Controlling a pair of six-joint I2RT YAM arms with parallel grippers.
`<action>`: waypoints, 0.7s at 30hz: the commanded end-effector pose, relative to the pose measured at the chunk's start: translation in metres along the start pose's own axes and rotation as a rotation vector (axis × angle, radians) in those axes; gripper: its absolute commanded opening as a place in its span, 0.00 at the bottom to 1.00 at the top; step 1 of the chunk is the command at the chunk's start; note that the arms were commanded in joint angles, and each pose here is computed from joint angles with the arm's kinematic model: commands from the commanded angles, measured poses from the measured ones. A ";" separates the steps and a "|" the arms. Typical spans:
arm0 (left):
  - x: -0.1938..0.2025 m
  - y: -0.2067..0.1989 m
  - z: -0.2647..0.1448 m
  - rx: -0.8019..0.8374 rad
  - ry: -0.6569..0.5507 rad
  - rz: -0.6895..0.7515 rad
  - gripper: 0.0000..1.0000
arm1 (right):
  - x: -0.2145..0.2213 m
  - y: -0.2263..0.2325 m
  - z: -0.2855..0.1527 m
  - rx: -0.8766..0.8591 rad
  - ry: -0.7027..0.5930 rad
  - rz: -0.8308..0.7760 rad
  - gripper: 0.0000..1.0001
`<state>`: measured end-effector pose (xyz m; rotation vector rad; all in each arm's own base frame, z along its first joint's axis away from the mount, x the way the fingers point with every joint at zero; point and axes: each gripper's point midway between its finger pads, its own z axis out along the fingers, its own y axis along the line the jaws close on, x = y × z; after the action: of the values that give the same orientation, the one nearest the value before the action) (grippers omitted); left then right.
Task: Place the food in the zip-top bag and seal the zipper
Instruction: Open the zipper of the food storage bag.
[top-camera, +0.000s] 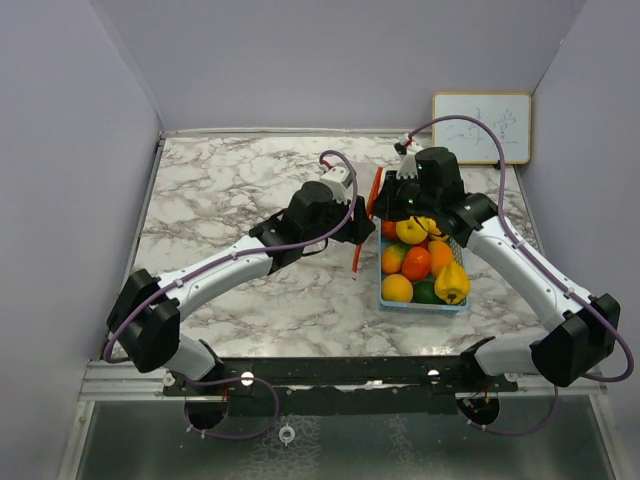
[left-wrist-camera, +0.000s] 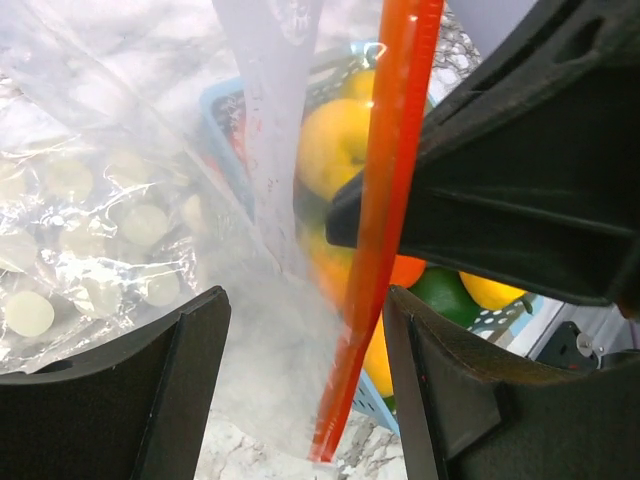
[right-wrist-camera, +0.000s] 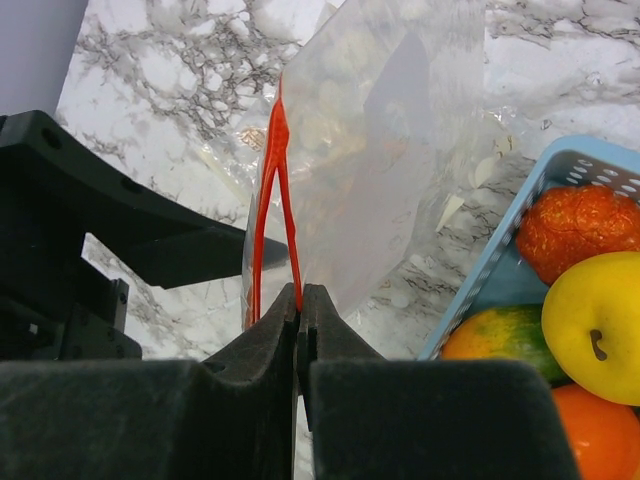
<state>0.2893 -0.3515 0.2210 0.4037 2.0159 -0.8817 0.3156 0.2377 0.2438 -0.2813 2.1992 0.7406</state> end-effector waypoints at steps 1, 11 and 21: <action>-0.024 -0.002 0.010 -0.023 -0.080 0.026 0.64 | -0.011 0.015 -0.012 -0.040 -0.021 -0.006 0.02; -0.026 -0.004 0.011 -0.013 -0.085 0.035 0.57 | -0.005 0.008 -0.016 -0.009 -0.011 -0.011 0.02; -0.025 0.009 -0.004 -0.049 -0.087 0.039 0.57 | -0.003 0.005 -0.020 0.008 -0.004 -0.026 0.02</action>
<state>0.2978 -0.3571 0.2174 0.4130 2.0023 -0.8490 0.3081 0.2333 0.2402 -0.2851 2.2306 0.7295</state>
